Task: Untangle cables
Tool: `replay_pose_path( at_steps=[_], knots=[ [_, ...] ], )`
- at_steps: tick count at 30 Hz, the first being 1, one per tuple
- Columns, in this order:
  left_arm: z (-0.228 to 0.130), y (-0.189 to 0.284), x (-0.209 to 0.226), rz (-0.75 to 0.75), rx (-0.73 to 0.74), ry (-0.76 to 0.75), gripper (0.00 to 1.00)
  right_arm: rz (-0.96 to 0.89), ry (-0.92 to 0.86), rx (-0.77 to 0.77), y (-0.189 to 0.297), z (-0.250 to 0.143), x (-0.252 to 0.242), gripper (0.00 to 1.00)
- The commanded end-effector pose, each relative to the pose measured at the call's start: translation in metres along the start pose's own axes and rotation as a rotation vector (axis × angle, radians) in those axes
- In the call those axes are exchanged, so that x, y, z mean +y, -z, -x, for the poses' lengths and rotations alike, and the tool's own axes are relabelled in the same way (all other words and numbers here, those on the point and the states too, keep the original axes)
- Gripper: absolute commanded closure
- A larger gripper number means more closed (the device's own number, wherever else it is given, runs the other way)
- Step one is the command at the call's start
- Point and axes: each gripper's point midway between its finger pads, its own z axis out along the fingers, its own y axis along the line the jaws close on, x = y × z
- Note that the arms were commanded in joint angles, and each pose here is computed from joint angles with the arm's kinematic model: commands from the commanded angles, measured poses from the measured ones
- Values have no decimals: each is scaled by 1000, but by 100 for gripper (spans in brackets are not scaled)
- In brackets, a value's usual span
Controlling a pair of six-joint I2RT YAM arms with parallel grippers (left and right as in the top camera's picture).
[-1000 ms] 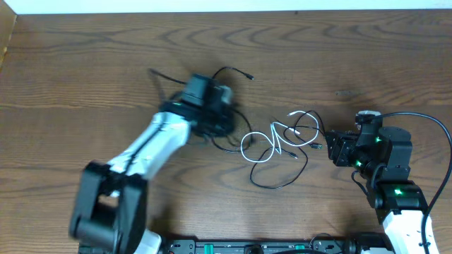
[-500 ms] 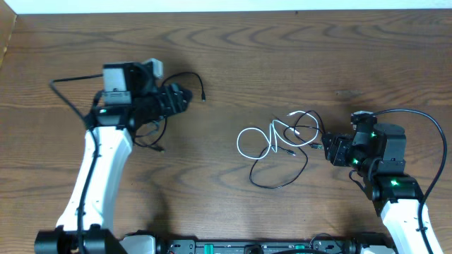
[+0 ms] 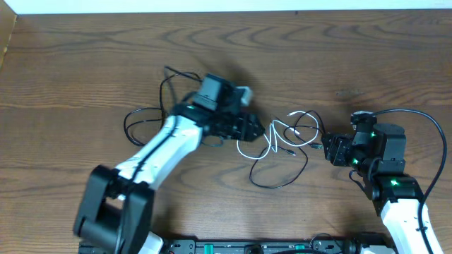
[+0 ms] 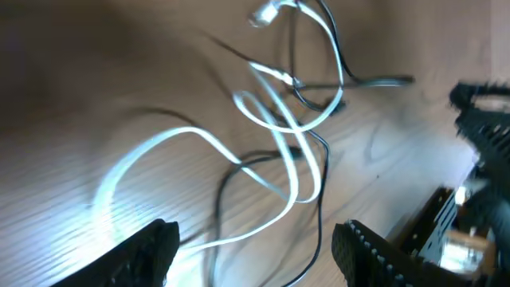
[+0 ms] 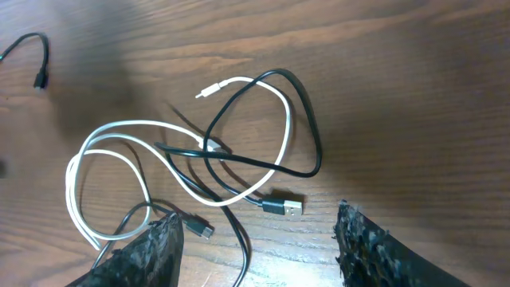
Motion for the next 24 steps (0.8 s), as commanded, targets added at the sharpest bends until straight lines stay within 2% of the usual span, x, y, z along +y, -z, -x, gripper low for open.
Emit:
replay_pose_path(
  at_steps=[1,4,6,10,13,16,19,24],
  knots=[
    [-9,-28,-14,-27,51,-57,35,10,6,-2,0,1,3,43],
    [-19,-50,-19,-38,87,-86,38,10,6,-1,0,1,3,43],
    [-24,-60,-15,-13,101,-95,46,10,6,-1,0,1,3,43],
    [-19,-60,-7,34,80,-96,92,10,6,-1,0,1,3,43],
    [-4,-42,-11,3,33,-89,93,9,6,1,0,1,2,42],
    [22,-1,-30,-78,-64,-103,93,9,6,1,0,1,2,42],
    [58,75,-46,-100,-274,-145,93,9,6,-3,0,2,3,42],
    [79,178,-86,-218,-531,-194,93,11,8,-8,0,3,3,42]
  ],
)
